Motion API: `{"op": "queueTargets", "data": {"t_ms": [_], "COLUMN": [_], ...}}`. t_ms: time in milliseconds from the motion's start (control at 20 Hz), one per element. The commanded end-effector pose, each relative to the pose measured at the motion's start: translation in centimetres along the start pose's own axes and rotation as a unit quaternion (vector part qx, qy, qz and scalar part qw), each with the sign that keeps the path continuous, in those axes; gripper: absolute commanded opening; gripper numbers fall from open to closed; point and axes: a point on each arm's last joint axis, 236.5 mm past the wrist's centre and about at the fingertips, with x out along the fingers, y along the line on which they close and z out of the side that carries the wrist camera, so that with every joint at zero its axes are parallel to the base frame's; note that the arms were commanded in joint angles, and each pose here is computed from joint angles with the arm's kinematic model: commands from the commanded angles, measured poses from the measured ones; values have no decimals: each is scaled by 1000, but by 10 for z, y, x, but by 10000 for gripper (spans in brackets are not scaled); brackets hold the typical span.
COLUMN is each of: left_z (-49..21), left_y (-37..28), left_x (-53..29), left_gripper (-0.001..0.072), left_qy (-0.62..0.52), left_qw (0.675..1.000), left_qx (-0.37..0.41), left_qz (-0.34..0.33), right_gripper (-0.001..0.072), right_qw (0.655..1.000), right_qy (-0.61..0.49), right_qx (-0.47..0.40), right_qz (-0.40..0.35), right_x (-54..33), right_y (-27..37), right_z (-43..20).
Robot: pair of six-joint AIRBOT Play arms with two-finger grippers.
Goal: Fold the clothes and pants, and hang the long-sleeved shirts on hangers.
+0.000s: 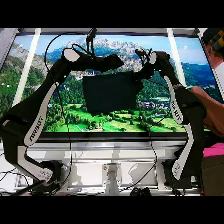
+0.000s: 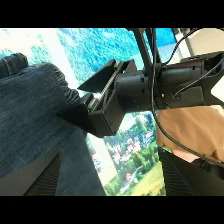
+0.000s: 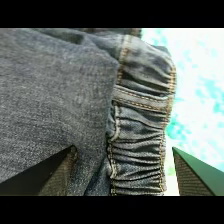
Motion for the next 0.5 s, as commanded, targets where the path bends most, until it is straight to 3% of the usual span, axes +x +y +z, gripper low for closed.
{"op": "queueTargets", "data": {"t_ms": [0, 250, 450], "left_z": [0, 0, 0], "left_y": [0, 0, 0], "left_x": [0, 0, 0], "left_gripper": [699, 698, 698], "left_qy": [0, 0, 0], "left_qw": [1000, 1000, 1000], "left_qx": [1, 1, 1], "left_qz": [0, 0, 0], "right_gripper": [699, 690, 689], "right_qw": [1000, 989, 955], "right_qy": [14, 45, 88], "right_qx": [18, 60, 91], "right_qz": [-3, 129, 267], "right_x": [2, 8, 7], "right_y": [-3, 39, 79], "right_z": [-7, -21, -39]}}
